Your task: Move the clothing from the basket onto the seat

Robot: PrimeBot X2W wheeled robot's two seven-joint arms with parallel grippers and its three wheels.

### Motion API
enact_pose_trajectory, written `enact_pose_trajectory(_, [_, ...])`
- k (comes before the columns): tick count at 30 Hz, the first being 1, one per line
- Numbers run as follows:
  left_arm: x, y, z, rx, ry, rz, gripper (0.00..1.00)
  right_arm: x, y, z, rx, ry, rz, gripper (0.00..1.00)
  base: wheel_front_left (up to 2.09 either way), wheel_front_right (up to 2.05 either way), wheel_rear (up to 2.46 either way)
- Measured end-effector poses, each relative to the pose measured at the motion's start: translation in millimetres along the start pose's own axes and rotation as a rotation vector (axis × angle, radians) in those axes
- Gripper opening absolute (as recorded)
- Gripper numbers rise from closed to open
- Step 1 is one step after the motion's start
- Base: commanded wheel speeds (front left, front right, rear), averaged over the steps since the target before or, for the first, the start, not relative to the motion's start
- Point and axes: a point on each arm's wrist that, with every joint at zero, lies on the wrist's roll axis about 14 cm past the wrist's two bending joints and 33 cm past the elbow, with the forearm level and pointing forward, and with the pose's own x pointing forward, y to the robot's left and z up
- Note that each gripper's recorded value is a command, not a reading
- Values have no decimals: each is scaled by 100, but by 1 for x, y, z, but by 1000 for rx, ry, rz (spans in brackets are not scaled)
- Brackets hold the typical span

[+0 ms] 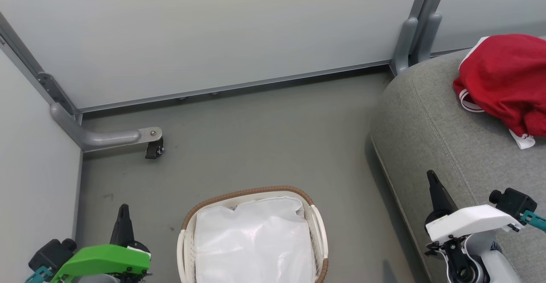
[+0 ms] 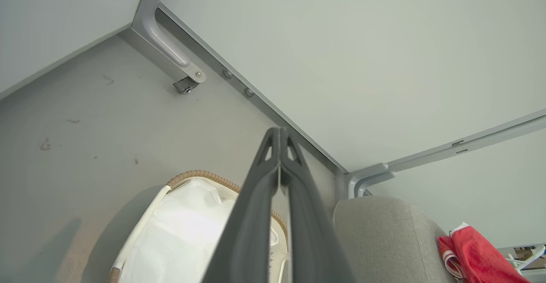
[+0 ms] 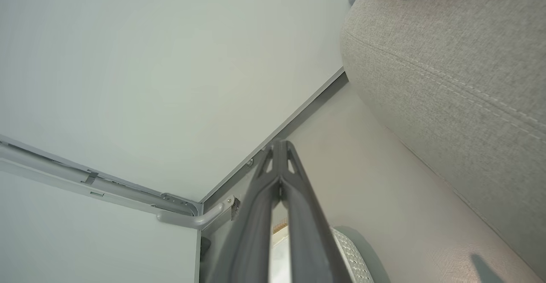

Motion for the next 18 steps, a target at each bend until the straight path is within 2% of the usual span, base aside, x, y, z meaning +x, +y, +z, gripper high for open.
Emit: enact_pose_trajectory(18, [2,-9,12,-197,-9,-35,0,-3,1,8,212,-11,1,0,0,0,0])
